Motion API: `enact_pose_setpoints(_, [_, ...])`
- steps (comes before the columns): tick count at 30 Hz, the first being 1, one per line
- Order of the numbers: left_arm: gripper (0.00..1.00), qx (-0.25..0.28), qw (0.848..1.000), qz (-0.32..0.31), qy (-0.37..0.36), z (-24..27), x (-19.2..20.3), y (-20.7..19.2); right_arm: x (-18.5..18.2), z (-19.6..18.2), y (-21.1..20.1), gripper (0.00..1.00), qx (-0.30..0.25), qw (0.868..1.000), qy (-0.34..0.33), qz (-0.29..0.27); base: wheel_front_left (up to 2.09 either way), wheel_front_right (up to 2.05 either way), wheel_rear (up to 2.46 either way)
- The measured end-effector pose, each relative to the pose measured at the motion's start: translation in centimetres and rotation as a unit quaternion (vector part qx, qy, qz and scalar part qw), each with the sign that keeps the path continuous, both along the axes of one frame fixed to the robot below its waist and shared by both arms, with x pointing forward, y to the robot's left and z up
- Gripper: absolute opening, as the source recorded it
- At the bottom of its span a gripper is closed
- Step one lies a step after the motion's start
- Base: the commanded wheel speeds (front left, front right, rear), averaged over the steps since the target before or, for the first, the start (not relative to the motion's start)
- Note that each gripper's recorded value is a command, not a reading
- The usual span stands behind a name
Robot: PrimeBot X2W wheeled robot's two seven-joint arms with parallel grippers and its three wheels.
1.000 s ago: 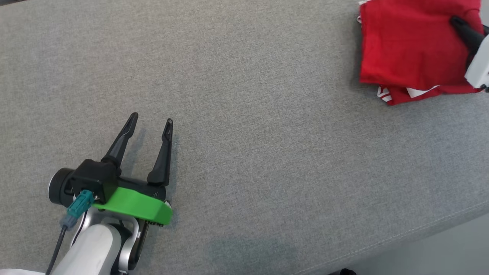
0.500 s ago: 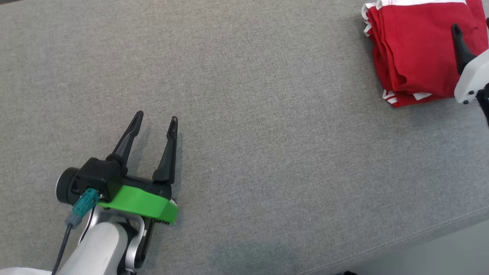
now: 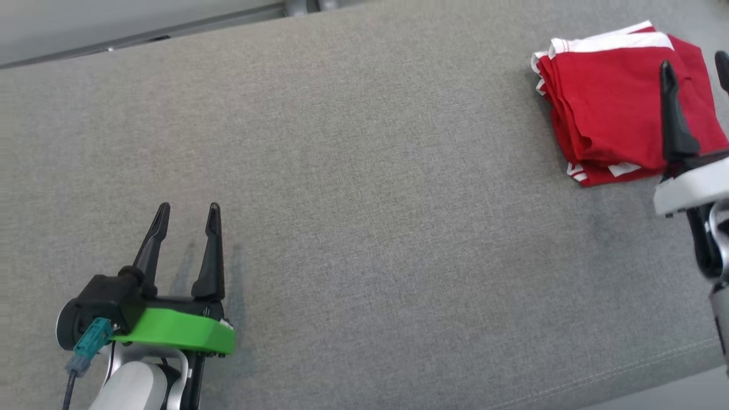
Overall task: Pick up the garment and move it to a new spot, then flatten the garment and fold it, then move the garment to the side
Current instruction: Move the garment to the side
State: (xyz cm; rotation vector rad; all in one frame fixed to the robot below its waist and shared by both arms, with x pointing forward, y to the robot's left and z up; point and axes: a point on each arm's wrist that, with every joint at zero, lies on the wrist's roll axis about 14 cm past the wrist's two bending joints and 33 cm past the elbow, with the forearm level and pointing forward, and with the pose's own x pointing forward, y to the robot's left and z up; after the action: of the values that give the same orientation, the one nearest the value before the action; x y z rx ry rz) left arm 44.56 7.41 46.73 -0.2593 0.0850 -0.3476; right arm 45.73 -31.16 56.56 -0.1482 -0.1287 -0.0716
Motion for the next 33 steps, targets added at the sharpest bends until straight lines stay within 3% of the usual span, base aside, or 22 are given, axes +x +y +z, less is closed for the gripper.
enact_pose_setpoints(5, [1.00, 0.022, 0.999, 0.041, 0.008, -0.3, -2.0, 3.5, -2.9, -1.1, 4.1, 1.00, 0.045, 0.998, -0.015, 0.031, 0.00, 0.00, 0.00])
enact_pose_setpoints(17, [1.00, 0.028, 0.992, 0.121, -0.005, 1.2, -6.1, 10.2, -6.5, -5.3, 11.0, 1.00, 0.038, 0.996, 0.025, 0.076, 0.00, 0.00, 0.00])
enact_pose_setpoints(33, [1.00, 0.021, 0.992, 0.123, -0.026, 2.3, -9.0, 11.1, -9.7, -4.6, 10.0, 1.00, 0.009, 0.999, 0.013, 0.032, 0.00, 0.00, 0.00])
